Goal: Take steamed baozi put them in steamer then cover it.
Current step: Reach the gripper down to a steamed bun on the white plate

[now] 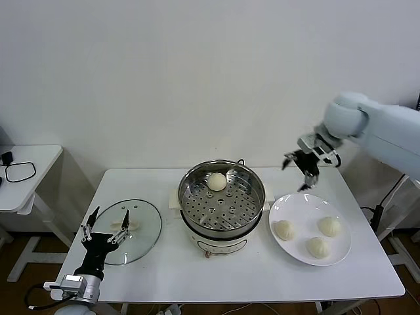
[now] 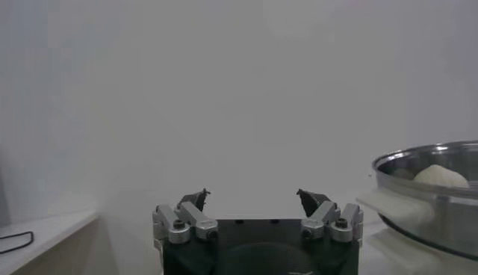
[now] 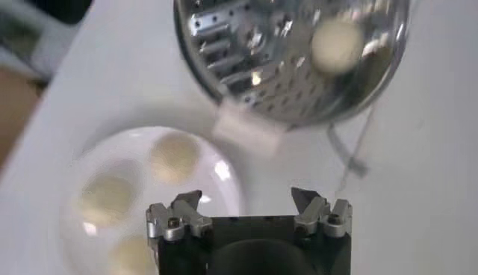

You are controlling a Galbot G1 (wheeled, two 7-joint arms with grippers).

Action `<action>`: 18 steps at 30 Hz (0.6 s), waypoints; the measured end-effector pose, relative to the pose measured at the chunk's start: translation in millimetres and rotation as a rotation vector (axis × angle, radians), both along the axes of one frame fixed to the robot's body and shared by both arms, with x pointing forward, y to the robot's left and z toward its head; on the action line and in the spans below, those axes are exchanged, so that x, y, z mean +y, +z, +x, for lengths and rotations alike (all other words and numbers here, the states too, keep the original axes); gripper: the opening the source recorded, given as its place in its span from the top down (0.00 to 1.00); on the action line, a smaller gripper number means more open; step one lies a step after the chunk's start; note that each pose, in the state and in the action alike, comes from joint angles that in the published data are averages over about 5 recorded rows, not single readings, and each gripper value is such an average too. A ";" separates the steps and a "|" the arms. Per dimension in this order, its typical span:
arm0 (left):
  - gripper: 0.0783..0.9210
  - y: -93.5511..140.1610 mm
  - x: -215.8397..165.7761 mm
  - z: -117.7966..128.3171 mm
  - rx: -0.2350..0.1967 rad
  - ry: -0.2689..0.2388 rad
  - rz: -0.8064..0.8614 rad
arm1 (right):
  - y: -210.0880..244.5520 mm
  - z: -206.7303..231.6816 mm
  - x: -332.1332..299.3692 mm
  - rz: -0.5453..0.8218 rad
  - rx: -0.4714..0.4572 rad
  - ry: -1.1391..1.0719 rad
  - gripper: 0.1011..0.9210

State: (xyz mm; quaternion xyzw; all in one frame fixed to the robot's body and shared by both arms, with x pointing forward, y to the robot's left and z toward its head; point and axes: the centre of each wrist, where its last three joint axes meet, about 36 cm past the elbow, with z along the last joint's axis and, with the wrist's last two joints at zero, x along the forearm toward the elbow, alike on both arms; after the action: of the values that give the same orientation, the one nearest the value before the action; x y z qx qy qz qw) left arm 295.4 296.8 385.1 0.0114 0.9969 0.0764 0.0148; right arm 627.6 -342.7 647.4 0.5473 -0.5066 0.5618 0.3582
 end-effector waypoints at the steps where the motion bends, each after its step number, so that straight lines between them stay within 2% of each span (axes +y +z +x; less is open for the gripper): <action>1: 0.12 0.2 -0.9 -0.2 -0.001 -0.001 -0.001 | -7.2 -2.0 -3.8 0.004 0.011 -0.024 0.12; 18: 0.12 -3.1 -5.8 -1.9 0.003 -0.008 0.003 | -116.8 -12.7 -21.7 0.041 0.079 -0.233 0.12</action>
State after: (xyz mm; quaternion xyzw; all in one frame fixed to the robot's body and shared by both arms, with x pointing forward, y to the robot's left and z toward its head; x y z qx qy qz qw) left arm 293.5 291.1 382.0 0.0156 0.9968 0.0776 0.0137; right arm 614.8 -364.4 530.6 0.5134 -0.5635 0.4842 0.4295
